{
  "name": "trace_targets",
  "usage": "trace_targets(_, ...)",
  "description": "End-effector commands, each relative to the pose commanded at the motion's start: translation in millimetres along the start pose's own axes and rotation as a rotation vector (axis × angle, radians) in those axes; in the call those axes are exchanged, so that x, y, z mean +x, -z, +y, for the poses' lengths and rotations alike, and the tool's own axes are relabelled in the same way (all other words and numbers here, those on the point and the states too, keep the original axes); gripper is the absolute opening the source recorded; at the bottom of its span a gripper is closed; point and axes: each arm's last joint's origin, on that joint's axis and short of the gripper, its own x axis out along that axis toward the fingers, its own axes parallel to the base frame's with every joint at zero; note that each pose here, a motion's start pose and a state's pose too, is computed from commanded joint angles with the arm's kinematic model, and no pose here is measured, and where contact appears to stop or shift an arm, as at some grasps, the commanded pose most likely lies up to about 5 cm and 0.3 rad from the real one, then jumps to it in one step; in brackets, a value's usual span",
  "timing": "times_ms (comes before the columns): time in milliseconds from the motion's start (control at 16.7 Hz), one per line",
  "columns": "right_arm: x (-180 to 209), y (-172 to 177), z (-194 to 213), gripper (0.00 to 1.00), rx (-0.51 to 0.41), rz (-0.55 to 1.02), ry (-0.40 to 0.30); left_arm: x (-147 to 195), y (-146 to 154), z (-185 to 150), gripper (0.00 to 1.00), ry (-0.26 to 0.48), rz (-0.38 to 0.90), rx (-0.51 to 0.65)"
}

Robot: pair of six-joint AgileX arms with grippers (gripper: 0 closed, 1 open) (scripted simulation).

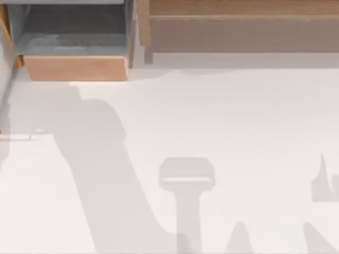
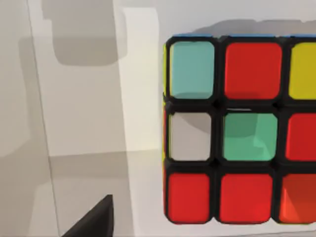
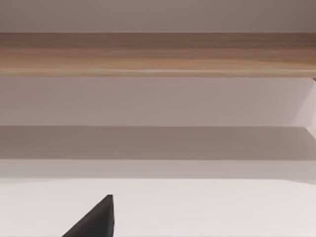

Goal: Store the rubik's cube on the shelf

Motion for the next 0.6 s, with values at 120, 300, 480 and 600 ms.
trace_targets(120, 0.0, 0.0, 0.0, 1.00, 0.000, 0.000, 0.000, -1.5, 1.3, 1.8, 1.00, 0.000, -0.002, -0.003)
trace_targets(300, 0.0, 0.0, 0.0, 1.00, 0.000, 0.000, 0.000, -22.1, 6.9, -1.7, 1.00, 0.001, 0.002, -0.001)
trace_targets(480, 0.0, 0.0, 0.0, 1.00, 0.000, 0.000, 0.000, -37.6, 12.1, -4.4, 1.00, -0.001, -0.002, 0.001)
trace_targets(600, 0.0, 0.0, 0.0, 1.00, 0.000, 0.000, 0.000, -27.7, 11.0, -3.5, 1.00, 0.001, 0.001, 0.000)
